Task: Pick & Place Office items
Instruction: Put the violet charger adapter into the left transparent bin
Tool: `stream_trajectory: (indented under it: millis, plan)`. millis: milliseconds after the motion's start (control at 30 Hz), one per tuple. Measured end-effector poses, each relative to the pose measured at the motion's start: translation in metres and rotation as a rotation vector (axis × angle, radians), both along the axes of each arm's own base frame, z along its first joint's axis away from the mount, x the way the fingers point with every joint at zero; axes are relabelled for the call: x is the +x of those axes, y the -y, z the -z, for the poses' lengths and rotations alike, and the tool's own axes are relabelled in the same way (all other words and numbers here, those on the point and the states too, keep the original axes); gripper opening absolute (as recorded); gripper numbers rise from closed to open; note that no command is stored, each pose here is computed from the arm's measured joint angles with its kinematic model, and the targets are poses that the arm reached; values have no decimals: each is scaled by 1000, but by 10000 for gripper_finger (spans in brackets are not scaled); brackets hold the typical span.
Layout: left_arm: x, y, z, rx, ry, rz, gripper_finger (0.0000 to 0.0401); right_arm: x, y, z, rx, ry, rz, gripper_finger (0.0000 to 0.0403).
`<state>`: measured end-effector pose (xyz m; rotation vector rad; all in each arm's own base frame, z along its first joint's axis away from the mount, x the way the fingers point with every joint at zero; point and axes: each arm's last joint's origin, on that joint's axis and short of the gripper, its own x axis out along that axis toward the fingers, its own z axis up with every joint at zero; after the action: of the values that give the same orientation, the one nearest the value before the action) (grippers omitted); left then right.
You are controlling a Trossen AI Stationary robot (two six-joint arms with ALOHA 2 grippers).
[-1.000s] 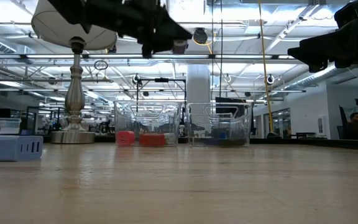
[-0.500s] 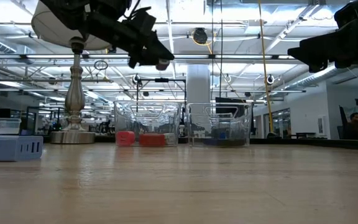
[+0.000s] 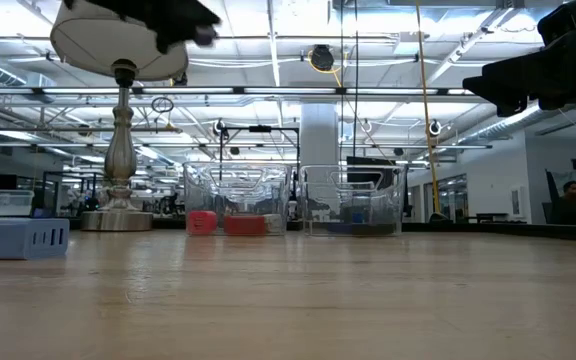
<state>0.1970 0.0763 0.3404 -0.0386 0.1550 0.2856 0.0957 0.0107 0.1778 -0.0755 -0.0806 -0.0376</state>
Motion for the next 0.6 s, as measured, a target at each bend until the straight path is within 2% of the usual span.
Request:
stream_trajectory:
  millis: [100,233,333,433,533,600]
  plan:
    - [-31,15,-14,14,40,11,160,0,0,0,0,0,0,208]
    - [-58,32,-2,5,61,37,157,0,0,0,0,0,0,205]
    - [-70,37,22,-6,88,8,159,0,0,0,0,0,0,206]
    - [-76,39,49,-31,142,-22,178,0,0,0,0,0,0,205]
    - [-76,40,79,-61,192,-19,185,0,0,0,0,0,0,204]
    - [-73,40,99,-71,230,-7,176,0,0,0,0,0,0,204]
